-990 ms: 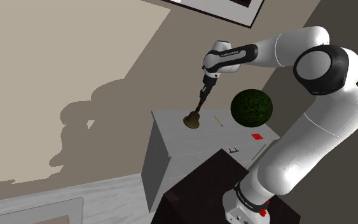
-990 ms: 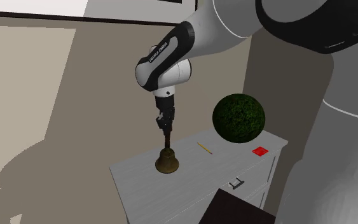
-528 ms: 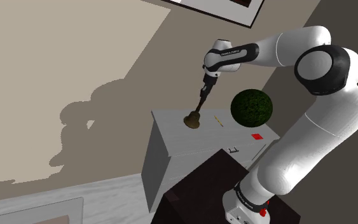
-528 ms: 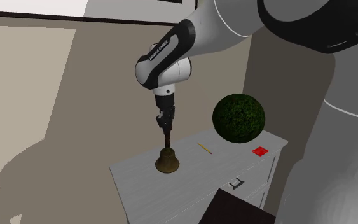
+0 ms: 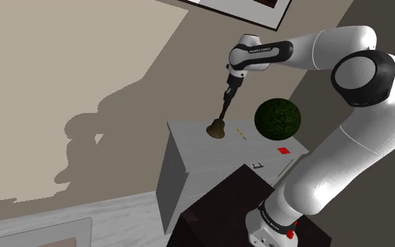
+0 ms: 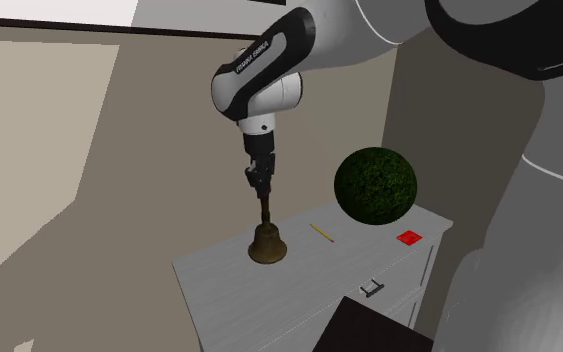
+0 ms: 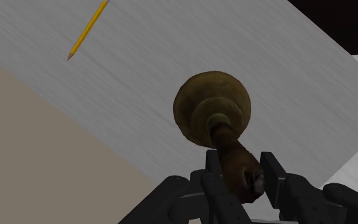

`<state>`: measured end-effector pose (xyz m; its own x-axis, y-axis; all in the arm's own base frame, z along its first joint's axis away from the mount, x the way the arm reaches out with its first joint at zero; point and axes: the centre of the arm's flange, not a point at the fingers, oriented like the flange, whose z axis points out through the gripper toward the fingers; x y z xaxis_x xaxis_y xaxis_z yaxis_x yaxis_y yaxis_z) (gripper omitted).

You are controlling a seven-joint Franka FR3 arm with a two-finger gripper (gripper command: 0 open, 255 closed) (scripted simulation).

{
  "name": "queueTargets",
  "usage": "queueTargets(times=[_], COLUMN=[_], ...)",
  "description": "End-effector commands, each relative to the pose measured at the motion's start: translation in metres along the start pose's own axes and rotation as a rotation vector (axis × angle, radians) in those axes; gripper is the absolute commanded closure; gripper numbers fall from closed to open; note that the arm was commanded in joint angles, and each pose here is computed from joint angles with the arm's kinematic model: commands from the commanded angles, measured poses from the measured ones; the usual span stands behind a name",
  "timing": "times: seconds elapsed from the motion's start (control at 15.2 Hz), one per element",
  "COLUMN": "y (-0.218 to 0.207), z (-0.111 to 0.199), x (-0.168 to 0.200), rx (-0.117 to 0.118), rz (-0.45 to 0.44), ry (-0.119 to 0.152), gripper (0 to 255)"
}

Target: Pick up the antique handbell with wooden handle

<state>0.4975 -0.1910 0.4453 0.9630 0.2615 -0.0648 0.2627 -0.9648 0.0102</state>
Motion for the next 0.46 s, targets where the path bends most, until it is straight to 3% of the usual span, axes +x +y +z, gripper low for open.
queueTargets(times=[0.0,0.4], y=[0.000,0.000], z=[-0.012,-0.034], x=[0.000,-0.001], rx=[0.000,0.000], rz=[0.000,0.000], ry=[0.000,0.000], gripper=[255,255])
